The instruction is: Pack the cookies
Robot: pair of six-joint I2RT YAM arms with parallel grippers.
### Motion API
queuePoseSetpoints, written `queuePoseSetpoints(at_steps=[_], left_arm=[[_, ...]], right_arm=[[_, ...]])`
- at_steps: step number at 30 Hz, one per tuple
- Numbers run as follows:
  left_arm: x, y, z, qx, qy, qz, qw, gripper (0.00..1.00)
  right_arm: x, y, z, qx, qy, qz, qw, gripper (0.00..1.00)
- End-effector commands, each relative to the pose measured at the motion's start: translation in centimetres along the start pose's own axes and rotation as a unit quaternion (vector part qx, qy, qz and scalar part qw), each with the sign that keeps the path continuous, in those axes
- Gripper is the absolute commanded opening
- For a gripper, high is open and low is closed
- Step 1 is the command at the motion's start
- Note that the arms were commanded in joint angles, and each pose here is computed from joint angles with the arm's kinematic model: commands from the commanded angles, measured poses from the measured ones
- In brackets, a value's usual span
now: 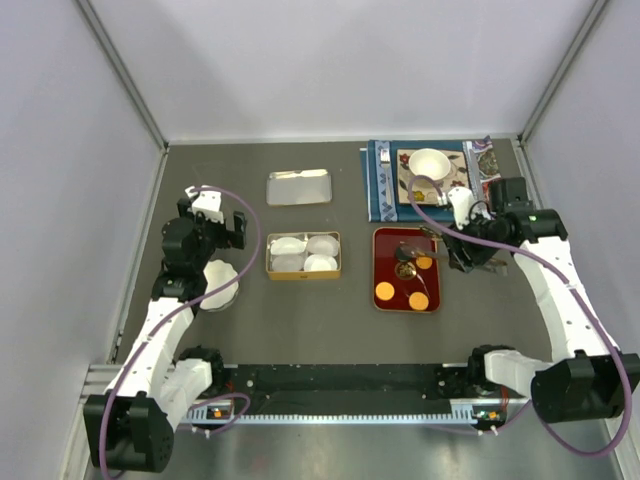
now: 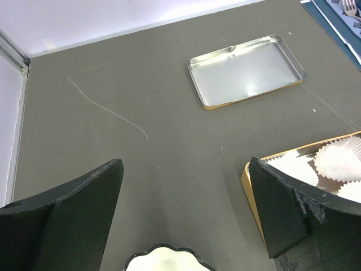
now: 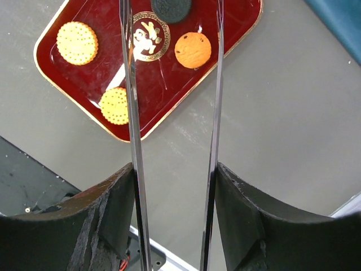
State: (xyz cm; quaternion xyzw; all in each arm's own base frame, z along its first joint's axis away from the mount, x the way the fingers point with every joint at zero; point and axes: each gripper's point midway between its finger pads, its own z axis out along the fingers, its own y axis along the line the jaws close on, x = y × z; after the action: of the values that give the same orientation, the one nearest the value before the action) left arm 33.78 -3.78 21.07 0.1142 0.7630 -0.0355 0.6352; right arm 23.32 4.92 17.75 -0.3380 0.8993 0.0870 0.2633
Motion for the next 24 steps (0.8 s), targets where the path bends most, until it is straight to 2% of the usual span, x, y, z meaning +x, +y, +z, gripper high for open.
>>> queuePoseSetpoints(at_steps=[1,24], left_arm=[[-2.5,0.7,0.0,-0.013,-0.027,-0.003,1.0,0.99],[-1.9,0.9,0.5,-0.018,-0.017,-0.005,1.0,0.99]], right_arm=[[-1.0,-0.4,1.4,0.005,-0.009,-0.023,1.0,0.56],[-0.6,-0.7,6.1,-0.007,0.026,-0.034,0.999,0.57]])
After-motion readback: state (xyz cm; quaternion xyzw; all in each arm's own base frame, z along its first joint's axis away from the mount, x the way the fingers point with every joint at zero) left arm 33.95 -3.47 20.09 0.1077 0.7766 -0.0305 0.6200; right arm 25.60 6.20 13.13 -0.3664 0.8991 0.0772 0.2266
